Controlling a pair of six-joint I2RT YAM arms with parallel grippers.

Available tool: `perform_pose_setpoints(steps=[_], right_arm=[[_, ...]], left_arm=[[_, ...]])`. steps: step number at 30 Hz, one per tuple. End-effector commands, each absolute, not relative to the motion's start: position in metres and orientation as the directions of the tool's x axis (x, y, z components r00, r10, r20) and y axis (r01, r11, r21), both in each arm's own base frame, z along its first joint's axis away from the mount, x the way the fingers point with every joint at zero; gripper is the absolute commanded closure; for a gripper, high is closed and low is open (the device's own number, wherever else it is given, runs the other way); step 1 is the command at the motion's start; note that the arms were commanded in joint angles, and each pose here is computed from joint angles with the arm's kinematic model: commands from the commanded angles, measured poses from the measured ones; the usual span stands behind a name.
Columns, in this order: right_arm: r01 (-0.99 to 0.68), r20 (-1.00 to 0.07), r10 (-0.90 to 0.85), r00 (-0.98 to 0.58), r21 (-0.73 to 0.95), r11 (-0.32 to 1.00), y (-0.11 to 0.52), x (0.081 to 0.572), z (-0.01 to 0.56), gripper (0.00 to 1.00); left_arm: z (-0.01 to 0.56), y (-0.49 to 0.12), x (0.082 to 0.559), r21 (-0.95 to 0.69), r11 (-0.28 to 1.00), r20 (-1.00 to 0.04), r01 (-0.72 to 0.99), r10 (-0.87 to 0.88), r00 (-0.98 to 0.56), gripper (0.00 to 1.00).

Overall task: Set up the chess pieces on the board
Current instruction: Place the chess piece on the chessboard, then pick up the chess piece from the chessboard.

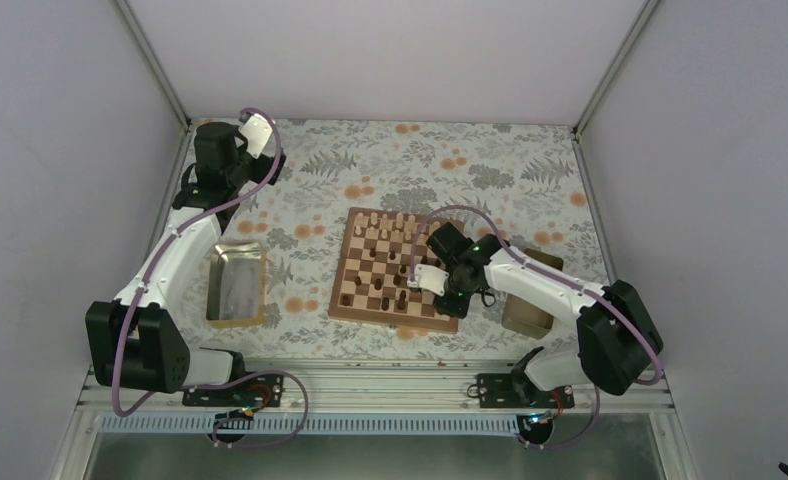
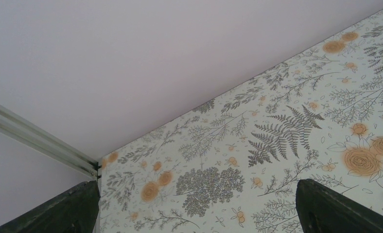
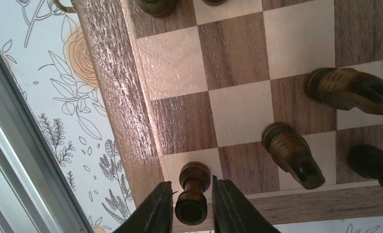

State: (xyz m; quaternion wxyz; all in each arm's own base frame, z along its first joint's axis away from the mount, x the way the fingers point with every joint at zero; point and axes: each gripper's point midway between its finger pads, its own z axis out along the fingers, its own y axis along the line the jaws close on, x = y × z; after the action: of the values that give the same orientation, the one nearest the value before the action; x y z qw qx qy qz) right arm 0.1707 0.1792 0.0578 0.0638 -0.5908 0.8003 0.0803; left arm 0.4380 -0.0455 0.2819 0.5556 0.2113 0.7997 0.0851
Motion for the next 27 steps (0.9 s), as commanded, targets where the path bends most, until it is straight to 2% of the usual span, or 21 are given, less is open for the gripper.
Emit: perform_pose_setpoints(steps=[1, 9, 15, 19, 23, 27], right_arm=[[-0.957, -0.202, -0.935, -0.291, 0.037, 0.289, 0.182, 0.179, 0.063, 0.73], [-0.958, -0.269, -0.922, -0.278, 0.004, 0.288, 0.190, 0.187, 0.098, 0.58], [-0.940, -0.377, -0.893, -0.246, -0.133, 0.314, 0.206, 0.223, 0.147, 0.50], [-0.930, -0.413, -0.883, -0.224, -0.182, 0.321, 0.227, 0.253, 0.165, 0.48], [-0.935, -0.407, -0.889, -0.210, -0.183, 0.305, 0.254, 0.285, 0.161, 0.47], [-0.948, -0.404, -0.892, -0.202, -0.148, 0.282, 0.282, 0.308, 0.153, 0.51]], left_arm=[[0.295, -0.043, 0.441, 0.387, 0.894, -0.859, 0.224, 0.438, -0.264, 0.00], [0.296, -0.042, 0.441, 0.390, 0.894, -0.859, 0.222, 0.439, -0.263, 0.00], [0.298, -0.042, 0.440, 0.390, 0.894, -0.861, 0.220, 0.439, -0.256, 0.00], [0.300, -0.044, 0.439, 0.384, 0.895, -0.865, 0.225, 0.435, -0.253, 0.00], [0.299, -0.046, 0.438, 0.375, 0.896, -0.868, 0.237, 0.429, -0.252, 0.00], [0.298, -0.046, 0.437, 0.374, 0.897, -0.867, 0.237, 0.429, -0.253, 0.00]])
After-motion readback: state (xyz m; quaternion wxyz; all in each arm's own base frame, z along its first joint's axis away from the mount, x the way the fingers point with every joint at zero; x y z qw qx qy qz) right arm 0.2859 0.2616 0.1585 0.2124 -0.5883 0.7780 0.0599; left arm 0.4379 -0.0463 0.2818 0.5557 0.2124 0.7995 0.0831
